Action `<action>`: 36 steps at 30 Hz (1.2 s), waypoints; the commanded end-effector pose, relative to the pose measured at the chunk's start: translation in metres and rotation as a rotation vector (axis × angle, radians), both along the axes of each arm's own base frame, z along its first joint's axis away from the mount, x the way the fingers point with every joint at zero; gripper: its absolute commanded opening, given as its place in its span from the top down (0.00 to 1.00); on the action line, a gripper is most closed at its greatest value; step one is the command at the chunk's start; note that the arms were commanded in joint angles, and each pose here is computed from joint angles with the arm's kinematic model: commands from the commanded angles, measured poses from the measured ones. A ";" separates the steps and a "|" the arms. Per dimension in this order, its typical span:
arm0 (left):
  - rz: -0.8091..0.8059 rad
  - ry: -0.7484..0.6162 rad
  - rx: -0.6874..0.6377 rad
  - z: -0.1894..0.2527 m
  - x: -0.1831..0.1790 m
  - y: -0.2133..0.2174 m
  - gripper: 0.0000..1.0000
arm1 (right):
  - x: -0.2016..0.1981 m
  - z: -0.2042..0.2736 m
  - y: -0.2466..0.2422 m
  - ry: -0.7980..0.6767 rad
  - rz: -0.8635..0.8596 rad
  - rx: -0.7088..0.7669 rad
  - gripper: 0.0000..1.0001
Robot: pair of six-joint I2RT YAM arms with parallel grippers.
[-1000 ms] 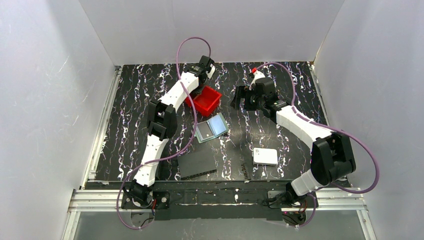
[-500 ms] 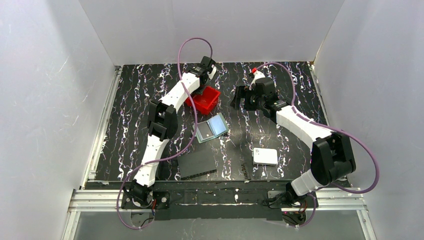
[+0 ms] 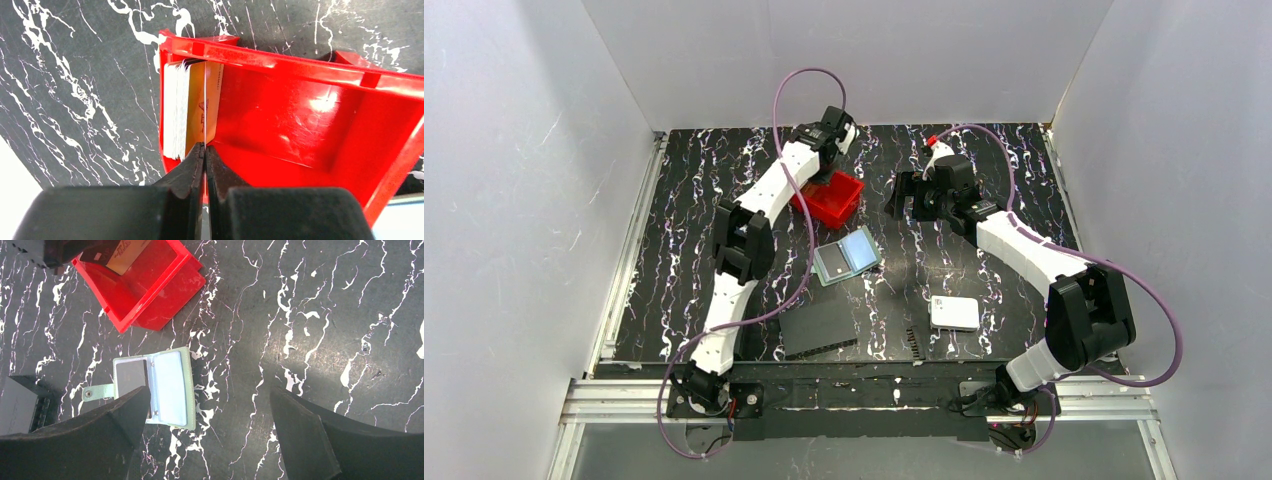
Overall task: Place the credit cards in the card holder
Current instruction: Pick up the credit card from the storage box.
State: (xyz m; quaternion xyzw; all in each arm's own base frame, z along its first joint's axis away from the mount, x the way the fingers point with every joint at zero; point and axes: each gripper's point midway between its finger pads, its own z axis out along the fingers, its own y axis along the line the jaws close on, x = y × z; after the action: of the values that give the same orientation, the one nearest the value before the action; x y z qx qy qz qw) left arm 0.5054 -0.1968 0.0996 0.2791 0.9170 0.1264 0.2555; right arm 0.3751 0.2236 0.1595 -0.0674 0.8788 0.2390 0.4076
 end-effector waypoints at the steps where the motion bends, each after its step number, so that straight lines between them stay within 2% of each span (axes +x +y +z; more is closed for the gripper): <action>1: 0.024 -0.084 -0.090 0.065 -0.012 -0.001 1.00 | 0.003 0.004 0.004 -0.019 0.007 0.022 0.02; 6: 0.090 -0.197 -0.201 0.129 -0.022 0.001 1.00 | 0.003 0.003 0.005 -0.012 0.013 0.019 0.02; 11: 0.094 -0.255 -0.480 0.201 -0.055 -0.017 1.00 | 0.001 0.004 0.008 0.008 0.055 -0.001 0.02; 13: 0.084 -0.213 -0.619 0.211 -0.075 -0.027 1.00 | -0.005 0.013 0.021 0.018 0.125 0.048 0.02; 17: 0.054 -0.073 -1.050 0.234 -0.119 -0.058 1.00 | -0.037 0.061 0.066 0.027 0.368 0.314 0.02; 19: 0.038 -0.105 -1.264 0.263 -0.126 -0.057 1.00 | -0.054 0.093 0.080 0.003 0.455 0.479 0.02; 23: 0.061 -0.104 -1.578 0.300 -0.146 -0.046 1.00 | -0.080 0.169 0.088 -0.084 0.539 0.812 0.05; 27: 0.053 -0.014 -1.706 0.299 -0.161 -0.052 1.00 | -0.097 0.215 0.083 -0.114 0.582 1.027 0.07; 29: 0.066 0.018 -1.744 0.293 -0.164 -0.053 1.00 | -0.099 0.226 0.084 -0.124 0.596 1.090 0.13; 31: 0.072 0.037 -1.777 0.290 -0.166 -0.054 1.00 | -0.095 0.225 0.087 -0.099 0.577 1.124 0.19; 36: 0.083 0.078 -1.813 0.279 -0.174 -0.056 1.00 | -0.092 0.220 0.086 -0.057 0.551 1.236 0.27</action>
State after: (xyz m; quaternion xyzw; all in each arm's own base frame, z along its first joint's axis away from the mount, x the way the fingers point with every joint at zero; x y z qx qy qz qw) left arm 0.3538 -0.2502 0.3419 -0.0865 0.7270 -0.5943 0.3328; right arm 0.2914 0.3132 0.3663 -0.0674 0.5728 0.7449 0.3356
